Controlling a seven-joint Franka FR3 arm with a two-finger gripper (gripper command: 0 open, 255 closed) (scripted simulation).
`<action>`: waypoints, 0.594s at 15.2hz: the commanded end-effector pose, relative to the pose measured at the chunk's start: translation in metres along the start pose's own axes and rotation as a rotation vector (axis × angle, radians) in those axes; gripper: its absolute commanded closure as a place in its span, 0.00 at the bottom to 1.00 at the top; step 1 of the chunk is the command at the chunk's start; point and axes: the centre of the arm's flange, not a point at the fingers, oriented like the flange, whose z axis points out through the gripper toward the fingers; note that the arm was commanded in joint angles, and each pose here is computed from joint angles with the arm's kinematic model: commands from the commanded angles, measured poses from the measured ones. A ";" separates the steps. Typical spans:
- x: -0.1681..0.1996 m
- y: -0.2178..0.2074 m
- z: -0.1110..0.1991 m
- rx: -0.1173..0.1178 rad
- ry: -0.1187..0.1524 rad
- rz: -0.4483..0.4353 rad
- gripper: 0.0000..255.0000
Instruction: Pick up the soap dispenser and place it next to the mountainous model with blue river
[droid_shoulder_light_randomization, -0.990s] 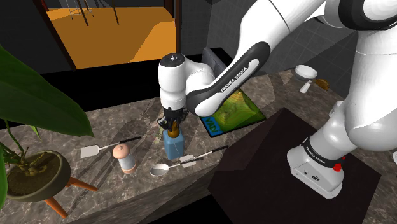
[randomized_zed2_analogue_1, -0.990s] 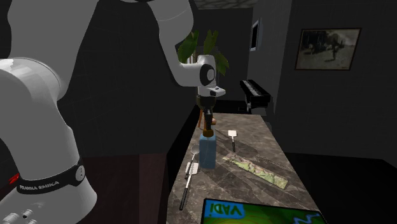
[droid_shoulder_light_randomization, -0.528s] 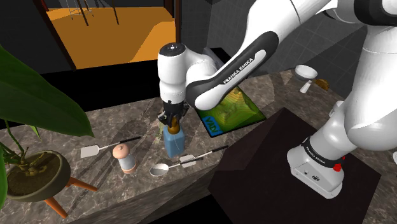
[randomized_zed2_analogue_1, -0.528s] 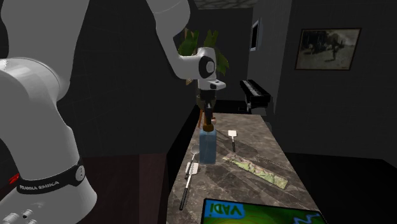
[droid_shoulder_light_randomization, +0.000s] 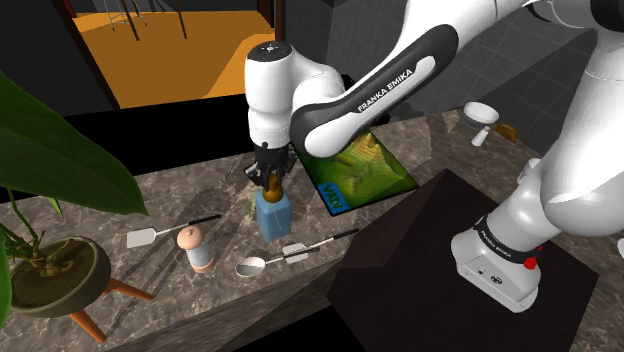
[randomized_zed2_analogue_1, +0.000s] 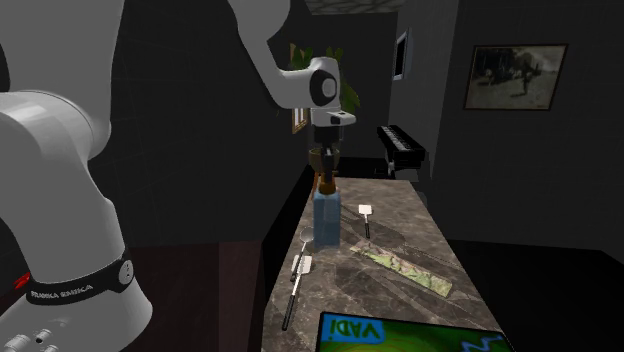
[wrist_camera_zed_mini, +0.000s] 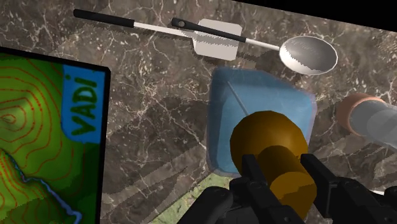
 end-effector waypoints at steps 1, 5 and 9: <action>0.001 0.001 -0.011 0.000 0.000 0.000 1.00; 0.002 0.001 -0.032 0.000 0.000 0.000 1.00; 0.003 0.001 -0.053 0.000 0.000 0.000 1.00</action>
